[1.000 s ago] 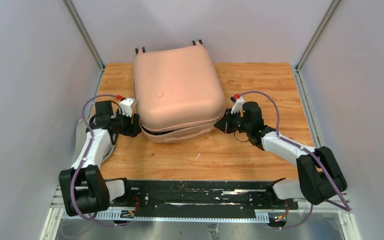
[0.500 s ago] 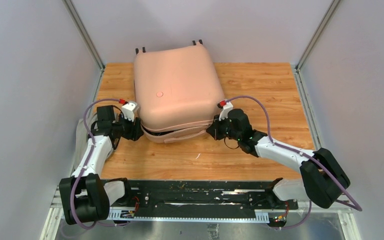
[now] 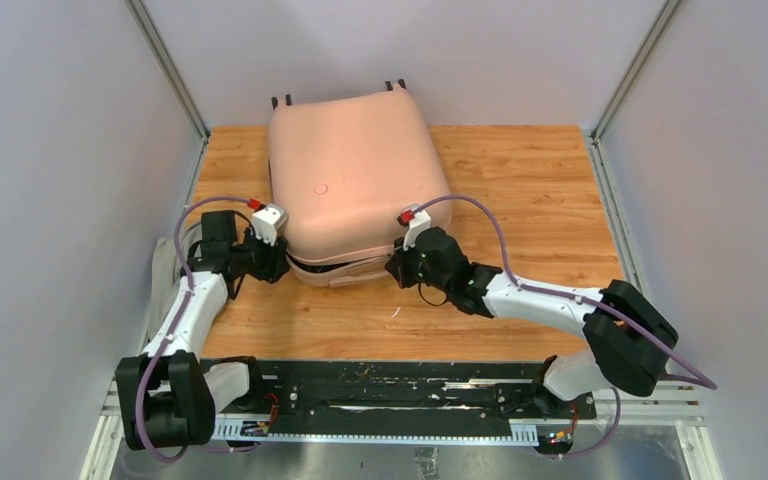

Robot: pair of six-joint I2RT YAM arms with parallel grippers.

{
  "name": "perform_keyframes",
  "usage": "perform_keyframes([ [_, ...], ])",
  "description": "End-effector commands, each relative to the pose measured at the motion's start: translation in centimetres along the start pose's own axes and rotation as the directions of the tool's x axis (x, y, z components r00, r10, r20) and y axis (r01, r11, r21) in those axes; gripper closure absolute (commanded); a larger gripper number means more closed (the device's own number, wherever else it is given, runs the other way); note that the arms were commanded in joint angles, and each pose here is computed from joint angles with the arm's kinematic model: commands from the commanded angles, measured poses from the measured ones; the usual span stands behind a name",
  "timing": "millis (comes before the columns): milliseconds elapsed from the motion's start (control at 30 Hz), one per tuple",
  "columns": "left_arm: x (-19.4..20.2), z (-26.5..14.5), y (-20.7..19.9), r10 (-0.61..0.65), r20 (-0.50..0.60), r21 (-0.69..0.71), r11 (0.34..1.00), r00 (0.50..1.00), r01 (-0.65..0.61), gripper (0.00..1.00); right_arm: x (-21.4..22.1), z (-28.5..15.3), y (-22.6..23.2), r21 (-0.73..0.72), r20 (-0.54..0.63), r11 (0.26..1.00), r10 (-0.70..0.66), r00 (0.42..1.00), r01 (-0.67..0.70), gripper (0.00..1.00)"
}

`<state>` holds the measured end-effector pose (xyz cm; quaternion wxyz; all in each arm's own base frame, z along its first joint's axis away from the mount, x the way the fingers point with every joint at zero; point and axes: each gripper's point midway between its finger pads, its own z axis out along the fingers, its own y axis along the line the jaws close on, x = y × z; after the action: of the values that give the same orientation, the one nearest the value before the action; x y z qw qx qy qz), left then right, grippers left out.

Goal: Pack the luggage
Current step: Zip the luggage at the center of the board.

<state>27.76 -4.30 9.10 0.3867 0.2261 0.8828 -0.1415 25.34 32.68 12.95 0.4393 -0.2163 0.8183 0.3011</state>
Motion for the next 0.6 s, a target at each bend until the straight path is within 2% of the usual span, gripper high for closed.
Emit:
perform_keyframes([
  [0,-1.8,0.6,-4.6,0.041,0.082,0.206,0.977,0.996,-0.058,0.49,-1.3,-0.4,8.7,-0.253,0.037,0.967,-0.018,0.999,0.027,1.0],
  [400,-2.7,0.8,-6.9,0.094,0.089,0.269,0.956,0.992,-0.115,0.5,0.7,1.9,14.6,-0.352,-0.026,0.935,-0.06,0.998,0.047,1.0],
  [467,-3.0,0.5,-7.1,0.1,0.093,0.28,0.952,0.991,-0.122,0.49,0.8,1.9,13.7,-0.305,-0.046,0.952,-0.053,0.998,0.036,0.89],
  [567,-3.4,-0.5,-7.6,0.131,0.096,0.301,0.941,0.987,-0.154,0.46,0.3,1.1,10.5,-0.192,-0.045,0.981,0.023,0.999,-0.031,0.67],
])
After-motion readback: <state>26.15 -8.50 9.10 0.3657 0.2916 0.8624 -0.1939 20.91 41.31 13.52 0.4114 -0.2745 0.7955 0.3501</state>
